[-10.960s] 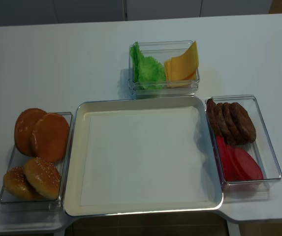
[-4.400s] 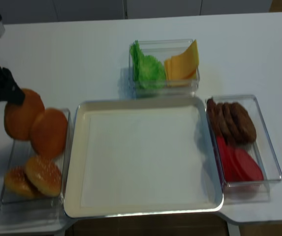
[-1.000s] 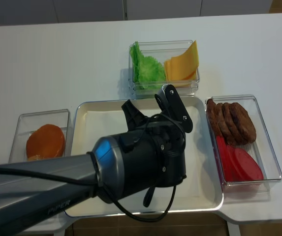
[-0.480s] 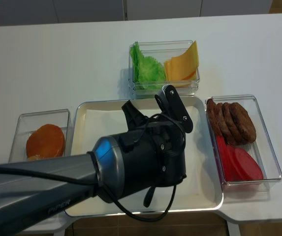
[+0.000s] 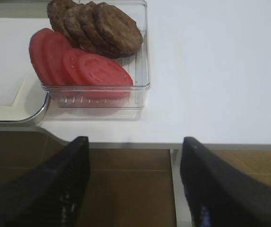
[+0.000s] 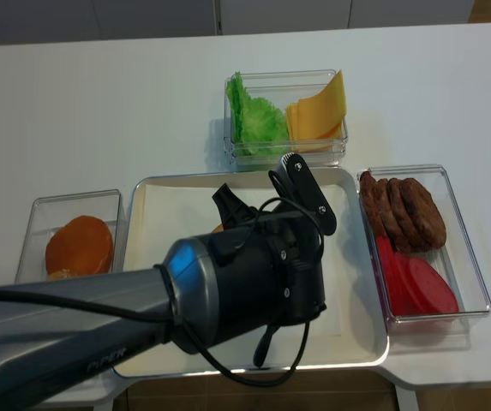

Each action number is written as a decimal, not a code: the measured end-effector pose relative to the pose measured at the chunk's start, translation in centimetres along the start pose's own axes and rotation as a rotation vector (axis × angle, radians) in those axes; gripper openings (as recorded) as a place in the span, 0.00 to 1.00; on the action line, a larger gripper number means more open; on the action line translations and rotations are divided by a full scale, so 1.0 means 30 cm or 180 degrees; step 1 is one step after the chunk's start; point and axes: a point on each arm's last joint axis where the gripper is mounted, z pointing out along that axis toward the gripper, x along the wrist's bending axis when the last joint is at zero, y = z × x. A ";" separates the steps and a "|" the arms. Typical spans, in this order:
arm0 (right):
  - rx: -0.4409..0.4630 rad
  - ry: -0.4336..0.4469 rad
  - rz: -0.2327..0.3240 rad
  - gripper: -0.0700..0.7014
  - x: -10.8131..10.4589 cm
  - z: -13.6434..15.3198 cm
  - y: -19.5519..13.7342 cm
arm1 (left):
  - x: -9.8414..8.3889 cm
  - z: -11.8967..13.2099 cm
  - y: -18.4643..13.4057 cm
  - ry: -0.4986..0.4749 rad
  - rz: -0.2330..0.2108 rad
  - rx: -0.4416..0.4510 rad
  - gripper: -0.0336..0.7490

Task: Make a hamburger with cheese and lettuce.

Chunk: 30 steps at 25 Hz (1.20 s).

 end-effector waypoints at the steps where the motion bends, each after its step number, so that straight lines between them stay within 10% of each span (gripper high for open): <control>1: 0.0000 0.0000 0.0000 0.71 0.000 0.000 0.000 | -0.005 -0.003 0.000 -0.0012 0.0006 -0.0010 0.37; 13: 0.0000 0.0000 0.0000 0.71 0.000 0.000 0.000 | -0.041 -0.024 0.009 -0.0121 -0.0066 -0.0146 0.38; 19: 0.0000 0.0000 0.0000 0.71 0.000 0.000 0.000 | -0.025 -0.051 0.040 -0.0141 -0.0168 -0.0251 0.58; 30: 0.0000 0.0000 0.0000 0.71 0.000 0.000 0.000 | 0.175 -0.205 0.079 -0.0648 -0.0265 -0.0392 0.64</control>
